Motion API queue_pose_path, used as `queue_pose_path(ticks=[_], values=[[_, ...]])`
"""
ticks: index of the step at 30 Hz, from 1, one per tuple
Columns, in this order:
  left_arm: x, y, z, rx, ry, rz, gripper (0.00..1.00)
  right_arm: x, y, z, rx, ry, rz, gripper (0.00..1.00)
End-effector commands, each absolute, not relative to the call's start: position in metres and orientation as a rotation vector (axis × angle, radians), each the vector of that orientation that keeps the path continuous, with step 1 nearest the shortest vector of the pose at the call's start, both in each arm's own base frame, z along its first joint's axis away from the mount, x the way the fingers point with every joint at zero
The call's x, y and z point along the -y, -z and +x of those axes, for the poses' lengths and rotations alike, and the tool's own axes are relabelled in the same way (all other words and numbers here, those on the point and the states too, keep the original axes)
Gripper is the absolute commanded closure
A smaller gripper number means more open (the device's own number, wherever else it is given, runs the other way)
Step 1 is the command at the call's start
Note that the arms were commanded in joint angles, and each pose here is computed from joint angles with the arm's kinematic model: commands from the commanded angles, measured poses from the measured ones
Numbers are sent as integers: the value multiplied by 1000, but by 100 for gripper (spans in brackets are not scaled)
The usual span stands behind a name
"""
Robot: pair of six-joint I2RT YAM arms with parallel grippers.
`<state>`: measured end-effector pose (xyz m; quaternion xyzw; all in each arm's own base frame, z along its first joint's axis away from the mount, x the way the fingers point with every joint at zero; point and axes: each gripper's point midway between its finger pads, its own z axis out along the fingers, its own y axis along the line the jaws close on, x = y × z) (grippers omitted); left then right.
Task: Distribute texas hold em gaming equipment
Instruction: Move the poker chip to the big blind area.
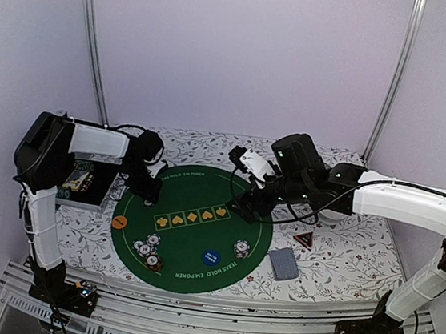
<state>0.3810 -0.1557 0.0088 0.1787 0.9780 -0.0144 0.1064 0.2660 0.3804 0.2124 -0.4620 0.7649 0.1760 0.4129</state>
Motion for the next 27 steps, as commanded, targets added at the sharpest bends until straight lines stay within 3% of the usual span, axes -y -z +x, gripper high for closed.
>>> queue_pose_path(ticks=[1, 11, 15, 21, 27], values=[[94, 17, 326, -3105, -163, 419, 61, -375, -220, 267, -1886, -440, -1164, 1], [75, -26, 331, -3009, -163, 312, 60, -362, -214, 263, -1887, -440, -1159, 1], [93, -56, 349, -2906, -21, 310, 51, -358, -219, 263, -1879, -447, -1141, 1], [88, -121, 377, -2690, 71, 218, 22, -349, -230, 264, -1854, -445, -1094, 1], [27, -170, 392, -2547, 129, -73, 14, -335, -237, 268, -1840, -449, -1035, 1]])
